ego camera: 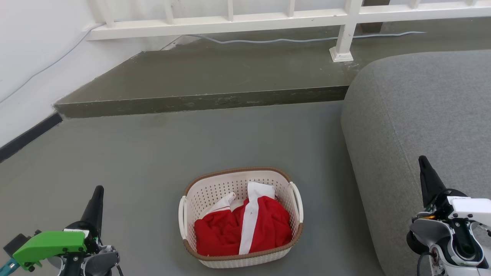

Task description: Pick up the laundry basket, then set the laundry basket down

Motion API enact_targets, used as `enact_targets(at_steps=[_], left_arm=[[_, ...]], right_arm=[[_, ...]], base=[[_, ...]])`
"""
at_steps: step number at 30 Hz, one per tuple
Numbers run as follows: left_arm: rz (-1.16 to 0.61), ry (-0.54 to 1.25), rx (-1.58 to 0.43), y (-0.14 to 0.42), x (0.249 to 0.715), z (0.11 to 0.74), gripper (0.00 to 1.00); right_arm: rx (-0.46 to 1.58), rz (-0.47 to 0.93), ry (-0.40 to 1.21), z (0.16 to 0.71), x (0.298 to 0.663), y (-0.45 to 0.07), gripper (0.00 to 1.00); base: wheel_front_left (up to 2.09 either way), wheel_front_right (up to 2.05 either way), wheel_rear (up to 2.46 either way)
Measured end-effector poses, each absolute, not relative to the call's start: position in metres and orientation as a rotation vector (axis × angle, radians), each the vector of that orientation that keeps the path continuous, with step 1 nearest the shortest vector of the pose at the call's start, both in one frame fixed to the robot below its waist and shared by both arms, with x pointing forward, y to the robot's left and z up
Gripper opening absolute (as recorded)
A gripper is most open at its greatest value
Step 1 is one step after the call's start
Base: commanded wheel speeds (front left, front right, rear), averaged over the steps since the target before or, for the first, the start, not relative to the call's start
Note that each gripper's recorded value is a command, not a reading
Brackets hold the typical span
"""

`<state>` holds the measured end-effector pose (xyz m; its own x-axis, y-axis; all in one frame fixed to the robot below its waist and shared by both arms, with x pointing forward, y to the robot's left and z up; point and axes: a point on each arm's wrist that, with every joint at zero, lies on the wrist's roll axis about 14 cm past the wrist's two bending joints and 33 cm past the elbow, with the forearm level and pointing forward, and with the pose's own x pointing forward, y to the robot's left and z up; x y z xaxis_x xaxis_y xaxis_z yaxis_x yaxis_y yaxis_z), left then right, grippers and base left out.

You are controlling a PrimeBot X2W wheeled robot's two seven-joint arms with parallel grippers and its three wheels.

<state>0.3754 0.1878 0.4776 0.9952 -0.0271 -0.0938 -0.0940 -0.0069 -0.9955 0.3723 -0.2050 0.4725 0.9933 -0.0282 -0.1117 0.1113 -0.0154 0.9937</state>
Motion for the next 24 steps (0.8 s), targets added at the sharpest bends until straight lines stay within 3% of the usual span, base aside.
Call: enact_targets(at_steps=[24], left_arm=[[0.053, 0.095, -1.578, 0.1877, 0.3755, 0.4776, 0.0]], right_arm=[[1.583, -0.112, 0.063, 0.4726, 0.3723, -0.2056, 0.0]], base=[[0.0, 0.0, 0.0]])
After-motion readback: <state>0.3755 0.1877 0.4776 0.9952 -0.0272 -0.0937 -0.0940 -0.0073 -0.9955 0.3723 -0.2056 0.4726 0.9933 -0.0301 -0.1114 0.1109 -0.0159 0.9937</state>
